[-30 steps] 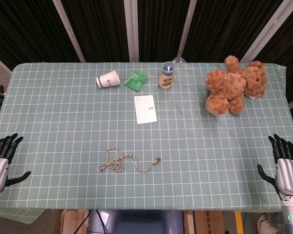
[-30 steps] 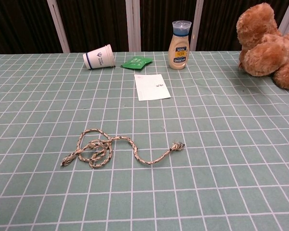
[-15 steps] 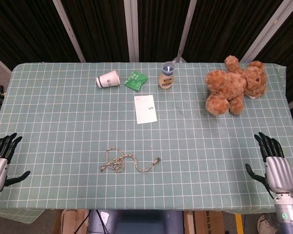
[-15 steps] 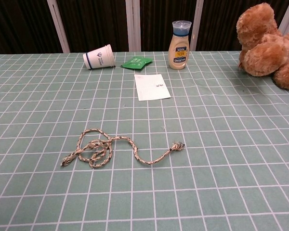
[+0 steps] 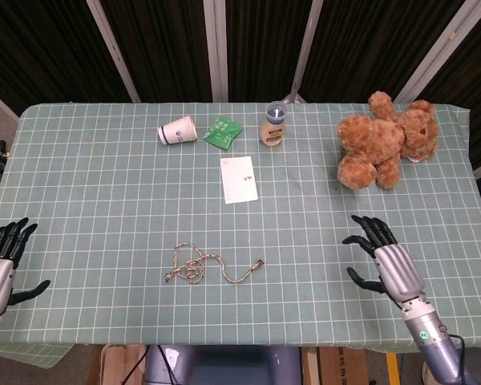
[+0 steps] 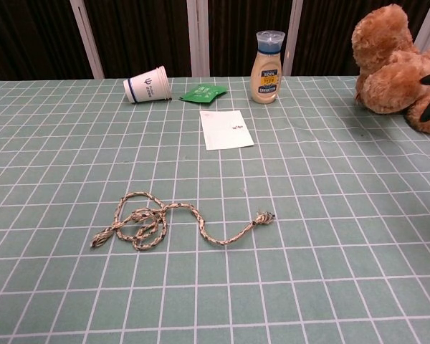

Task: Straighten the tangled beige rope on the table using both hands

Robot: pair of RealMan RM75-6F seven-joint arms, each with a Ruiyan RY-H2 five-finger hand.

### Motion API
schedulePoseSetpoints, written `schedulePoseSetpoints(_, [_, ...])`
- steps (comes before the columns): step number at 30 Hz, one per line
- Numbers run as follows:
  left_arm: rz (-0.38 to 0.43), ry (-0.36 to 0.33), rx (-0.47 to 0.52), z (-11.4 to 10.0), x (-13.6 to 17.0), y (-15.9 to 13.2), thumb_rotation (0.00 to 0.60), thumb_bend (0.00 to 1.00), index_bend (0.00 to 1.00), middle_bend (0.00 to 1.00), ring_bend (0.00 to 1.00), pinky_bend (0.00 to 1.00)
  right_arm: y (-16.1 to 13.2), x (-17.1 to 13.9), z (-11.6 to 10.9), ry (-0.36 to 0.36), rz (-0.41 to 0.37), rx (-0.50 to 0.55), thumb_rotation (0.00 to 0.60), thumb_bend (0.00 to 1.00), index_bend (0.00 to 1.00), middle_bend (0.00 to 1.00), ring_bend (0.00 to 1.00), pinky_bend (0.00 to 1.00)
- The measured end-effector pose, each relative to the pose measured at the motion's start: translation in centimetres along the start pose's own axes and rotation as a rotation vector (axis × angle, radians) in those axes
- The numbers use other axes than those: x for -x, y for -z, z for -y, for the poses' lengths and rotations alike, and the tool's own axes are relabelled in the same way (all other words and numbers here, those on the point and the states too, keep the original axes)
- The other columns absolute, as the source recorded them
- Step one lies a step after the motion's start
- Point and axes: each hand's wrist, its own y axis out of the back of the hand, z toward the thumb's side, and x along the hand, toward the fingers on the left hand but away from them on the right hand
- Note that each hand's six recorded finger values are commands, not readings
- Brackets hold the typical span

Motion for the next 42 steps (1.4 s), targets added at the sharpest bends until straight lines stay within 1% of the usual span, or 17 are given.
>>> schedulePoseSetpoints(6, [0.004, 0.007, -0.006, 0.3, -0.2, -0.1, 0.6, 0.04, 0.0, 0.0, 0.0, 0.0, -3.3, 1.4, 3.8, -0.079, -0.074, 0.015, 0.6, 0.35, 0.4, 0.11, 0.0, 0.0])
schedulePoseSetpoints(11, [0.0, 0.006, -0.002, 0.3, -0.3, 0.0, 0.6, 0.04, 0.0, 0.0, 0.0, 0.0, -5.4, 2.6, 6.7, -0.121, -0.099, 0.034, 0.6, 0.35, 0.42, 0.12, 0.0, 0.0])
schedulePoseSetpoints(14, [-0.004, 0.006, 0.001, 0.3, -0.4, 0.1, 0.6, 0.04, 0.0, 0.0, 0.0, 0.0, -6.5, 3.3, 8.1, -0.137, -0.11, 0.037, 0.6, 0.35, 0.43, 0.12, 0.0, 0.0])
schedulePoseSetpoints(29, [-0.007, 0.019, 0.014, 0.5, -0.7, 0.4, 0.6, 0.04, 0.0, 0.0, 0.0, 0.0, -10.1, 6.0, 12.8, -0.184, -0.14, 0.036, 0.6, 0.35, 0.45, 0.13, 0.0, 0.0])
schedulePoseSetpoints(36, [-0.01, 0.028, 0.024, 0.6, -0.8, 0.5, 0.6, 0.04, 0.0, 0.0, 0.0, 0.0, -10.7, 6.9, 15.1, -0.2, -0.125, 0.03, 0.6, 0.35, 0.48, 0.14, 0.0, 0.0])
schedulePoseSetpoints(42, [-0.014, 0.033, 0.031, 0.6, -1.0, 0.6, 0.6, 0.04, 0.0, 0.0, 0.0, 0.0, -11.0, 7.7, 16.3, -0.2, -0.111, 0.035, 0.6, 0.35, 0.51, 0.15, 0.0, 0.0])
